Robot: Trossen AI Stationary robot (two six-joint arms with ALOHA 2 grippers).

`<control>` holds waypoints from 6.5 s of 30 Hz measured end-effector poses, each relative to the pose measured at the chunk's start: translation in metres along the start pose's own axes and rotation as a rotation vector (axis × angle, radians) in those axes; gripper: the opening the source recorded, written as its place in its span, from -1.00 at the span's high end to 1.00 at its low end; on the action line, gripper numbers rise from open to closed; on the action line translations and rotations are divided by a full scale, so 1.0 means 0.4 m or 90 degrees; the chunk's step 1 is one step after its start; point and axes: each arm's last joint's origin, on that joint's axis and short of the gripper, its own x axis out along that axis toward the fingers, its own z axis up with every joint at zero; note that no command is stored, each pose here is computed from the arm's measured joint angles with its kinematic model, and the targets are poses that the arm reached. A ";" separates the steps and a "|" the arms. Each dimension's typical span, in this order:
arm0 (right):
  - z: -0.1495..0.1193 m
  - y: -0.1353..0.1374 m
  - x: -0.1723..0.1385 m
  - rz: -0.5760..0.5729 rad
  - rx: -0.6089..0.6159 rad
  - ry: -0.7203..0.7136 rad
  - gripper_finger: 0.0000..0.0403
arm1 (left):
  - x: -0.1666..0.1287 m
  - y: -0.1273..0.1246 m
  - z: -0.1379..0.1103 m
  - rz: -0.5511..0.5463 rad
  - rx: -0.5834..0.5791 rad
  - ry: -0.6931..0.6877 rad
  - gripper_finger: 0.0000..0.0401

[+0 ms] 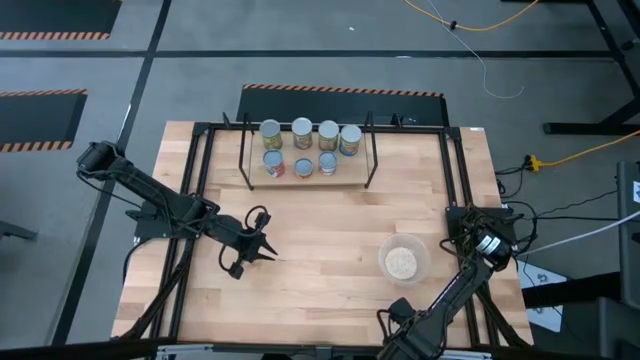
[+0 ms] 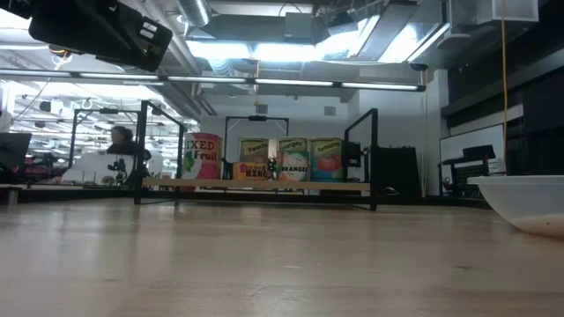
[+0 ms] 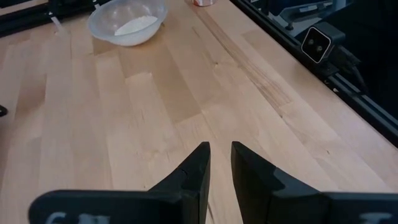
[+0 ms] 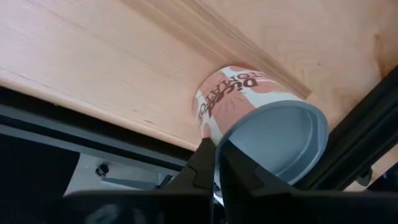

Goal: Pick and place cans onto a shelf
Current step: Put the canned diced tomatoes on the shelf, then return to Home Position

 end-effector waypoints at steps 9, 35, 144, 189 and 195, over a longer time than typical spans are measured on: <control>0.012 0.010 -0.054 0.012 -0.063 -0.005 0.97 | 0.000 0.001 0.004 0.005 -0.001 -0.010 0.71; 0.524 -0.035 -0.465 0.082 -0.738 -0.294 0.95 | -0.001 0.002 0.026 0.011 -0.024 -0.069 0.71; 1.112 -0.385 -0.325 -0.052 -0.910 -0.226 0.71 | -0.002 0.012 0.024 0.088 -0.109 -0.068 0.71; 0.512 -0.565 -0.664 0.166 -0.746 -0.559 0.71 | -0.280 0.112 0.081 0.307 -0.055 -0.290 0.71; 0.458 -0.630 -0.558 0.220 -0.687 -0.624 0.71 | -0.313 0.098 0.040 0.295 -0.046 -0.269 0.71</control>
